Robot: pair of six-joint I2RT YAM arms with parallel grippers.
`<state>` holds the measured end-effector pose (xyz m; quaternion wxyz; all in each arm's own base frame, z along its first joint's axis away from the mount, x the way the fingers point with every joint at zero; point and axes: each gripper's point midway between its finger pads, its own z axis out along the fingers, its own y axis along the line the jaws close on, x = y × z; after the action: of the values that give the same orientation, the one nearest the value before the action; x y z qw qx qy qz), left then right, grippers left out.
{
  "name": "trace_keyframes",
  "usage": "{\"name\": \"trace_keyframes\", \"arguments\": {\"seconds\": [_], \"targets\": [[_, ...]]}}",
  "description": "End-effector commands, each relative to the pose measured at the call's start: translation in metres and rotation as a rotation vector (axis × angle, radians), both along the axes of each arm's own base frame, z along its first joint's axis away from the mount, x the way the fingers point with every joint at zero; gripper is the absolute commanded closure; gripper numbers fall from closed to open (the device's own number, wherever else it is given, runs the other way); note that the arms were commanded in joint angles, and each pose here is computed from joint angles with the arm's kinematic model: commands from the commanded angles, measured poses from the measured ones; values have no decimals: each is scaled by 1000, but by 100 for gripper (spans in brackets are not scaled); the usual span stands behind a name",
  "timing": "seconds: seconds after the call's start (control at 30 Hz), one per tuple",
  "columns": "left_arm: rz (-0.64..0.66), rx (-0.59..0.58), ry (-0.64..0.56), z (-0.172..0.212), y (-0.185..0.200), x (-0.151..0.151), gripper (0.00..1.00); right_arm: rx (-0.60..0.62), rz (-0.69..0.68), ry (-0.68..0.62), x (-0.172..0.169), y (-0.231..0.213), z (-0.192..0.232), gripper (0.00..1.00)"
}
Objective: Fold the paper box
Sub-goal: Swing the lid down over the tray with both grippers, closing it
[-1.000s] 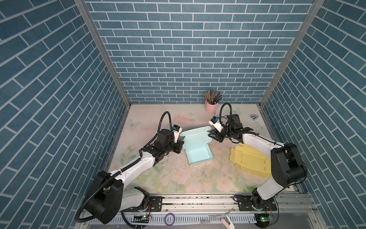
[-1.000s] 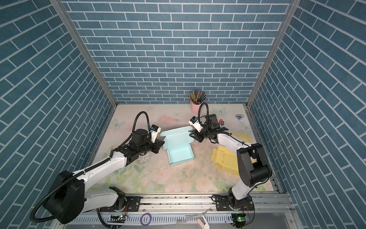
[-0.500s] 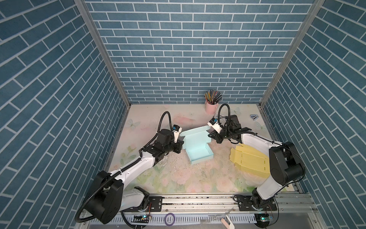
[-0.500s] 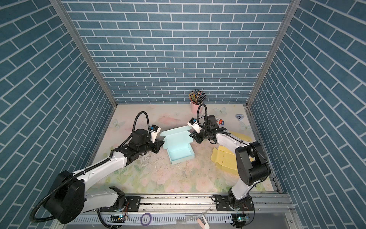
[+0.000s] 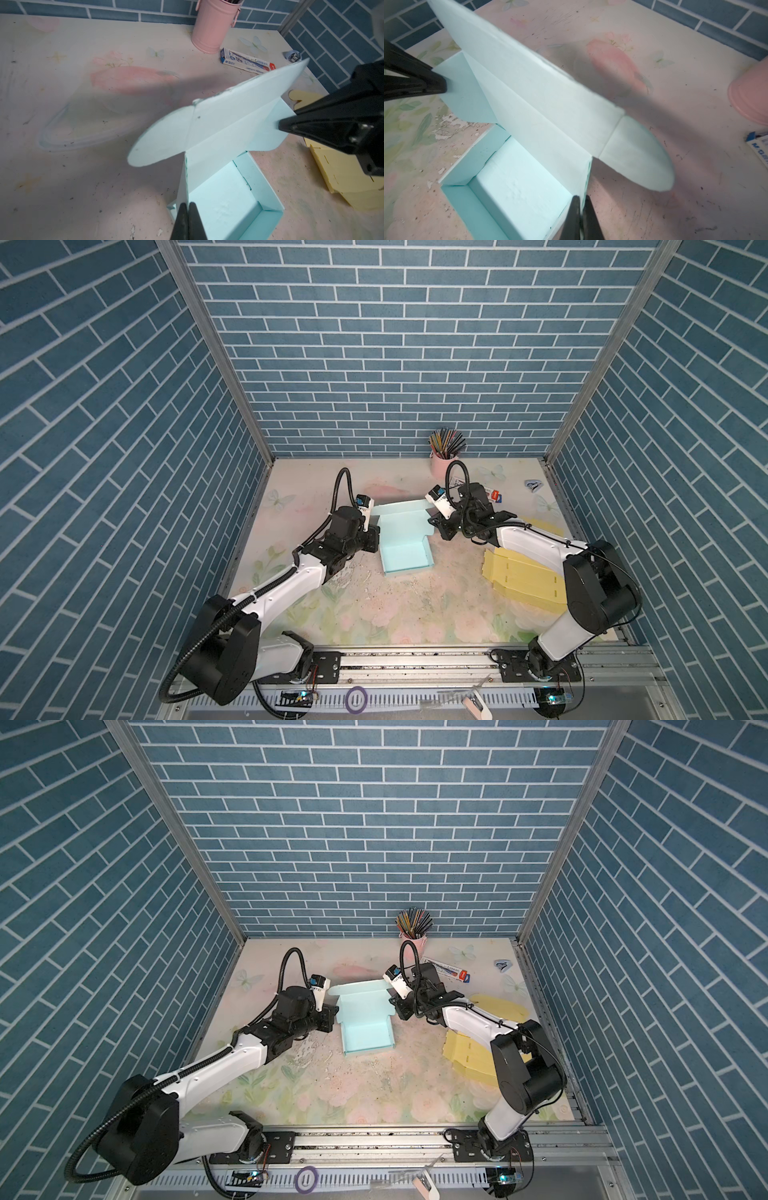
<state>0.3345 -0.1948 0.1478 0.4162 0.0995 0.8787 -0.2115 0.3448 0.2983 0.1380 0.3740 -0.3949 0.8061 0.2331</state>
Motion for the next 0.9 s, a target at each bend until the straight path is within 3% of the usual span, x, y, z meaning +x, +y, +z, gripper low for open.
{"name": "trace_keyframes", "arguments": {"seconds": [0.0, 0.37, 0.87], "targets": [[96, -62, -87, 29, -5, 25, 97, 49, -101, -47, 7, 18, 22, 93], [141, -35, -137, 28, -24, 42, 97, 64, -252, -80, 27, 41, 30, 89], [135, 10, -201, 0, -38, 38, 97, 2, -226, -153, 20, 42, -7, 87]]}}
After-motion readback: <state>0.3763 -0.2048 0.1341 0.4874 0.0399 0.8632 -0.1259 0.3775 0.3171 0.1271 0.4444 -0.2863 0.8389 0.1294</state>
